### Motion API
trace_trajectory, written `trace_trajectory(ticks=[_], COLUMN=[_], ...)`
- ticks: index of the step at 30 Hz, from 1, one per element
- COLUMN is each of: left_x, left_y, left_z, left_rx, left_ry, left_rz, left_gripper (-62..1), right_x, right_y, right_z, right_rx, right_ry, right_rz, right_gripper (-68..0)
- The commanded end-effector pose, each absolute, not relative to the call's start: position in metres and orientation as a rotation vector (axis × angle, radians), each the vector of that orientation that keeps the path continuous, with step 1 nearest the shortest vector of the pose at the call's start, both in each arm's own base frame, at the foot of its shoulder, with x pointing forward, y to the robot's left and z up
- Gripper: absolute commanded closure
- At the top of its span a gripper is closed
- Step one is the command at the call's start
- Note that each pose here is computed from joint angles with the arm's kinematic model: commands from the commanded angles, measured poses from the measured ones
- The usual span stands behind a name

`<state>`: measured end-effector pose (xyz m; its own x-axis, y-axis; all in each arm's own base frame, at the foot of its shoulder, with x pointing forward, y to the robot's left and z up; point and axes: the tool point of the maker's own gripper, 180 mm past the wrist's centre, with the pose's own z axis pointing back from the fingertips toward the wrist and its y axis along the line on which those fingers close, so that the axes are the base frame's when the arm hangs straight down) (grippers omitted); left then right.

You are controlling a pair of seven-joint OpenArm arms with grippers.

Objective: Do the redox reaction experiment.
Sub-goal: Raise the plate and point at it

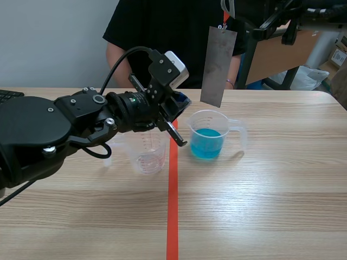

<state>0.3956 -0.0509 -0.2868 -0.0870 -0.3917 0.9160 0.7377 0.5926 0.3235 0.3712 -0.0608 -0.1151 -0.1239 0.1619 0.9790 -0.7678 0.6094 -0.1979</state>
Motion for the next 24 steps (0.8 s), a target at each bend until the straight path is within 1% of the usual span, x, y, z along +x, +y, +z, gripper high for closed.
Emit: trace_trajectory(ticks=[1, 6, 12, 15, 19, 24], left_x=[0.396, 0.387, 0.356, 0.336, 0.309, 0.268], left_y=[-0.040, -0.003, 0.047, 0.077, 0.115, 0.163], left_z=[-0.279, -0.273, -0.270, -0.275, -0.283, -0.309], left_rx=[-0.332, -0.331, -0.292, -0.270, -0.259, -0.235], left_ry=[-1.377, -1.367, -1.320, -1.258, -1.175, -1.007], left_rz=[-0.948, -0.918, -0.963, -0.974, -0.953, -0.924], left_gripper=[-4.7, -4.7, -4.7, -4.7, -4.6, -4.7], right_x=[0.370, 0.370, 0.370, 0.370, 0.370, 0.370], right_y=[-0.063, -0.063, -0.063, -0.063, -0.063, -0.063], right_z=[-0.096, -0.096, -0.097, -0.096, -0.096, -0.096], right_rx=[0.536, 0.536, 0.535, 0.536, 0.536, 0.535], right_ry=[-1.546, -1.546, -1.546, -1.546, -1.547, -1.546], right_rz=[0.877, 0.877, 0.877, 0.877, 0.877, 0.877], right_gripper=[-1.5, -1.5, -1.5, -1.5, -1.5, -1.5])
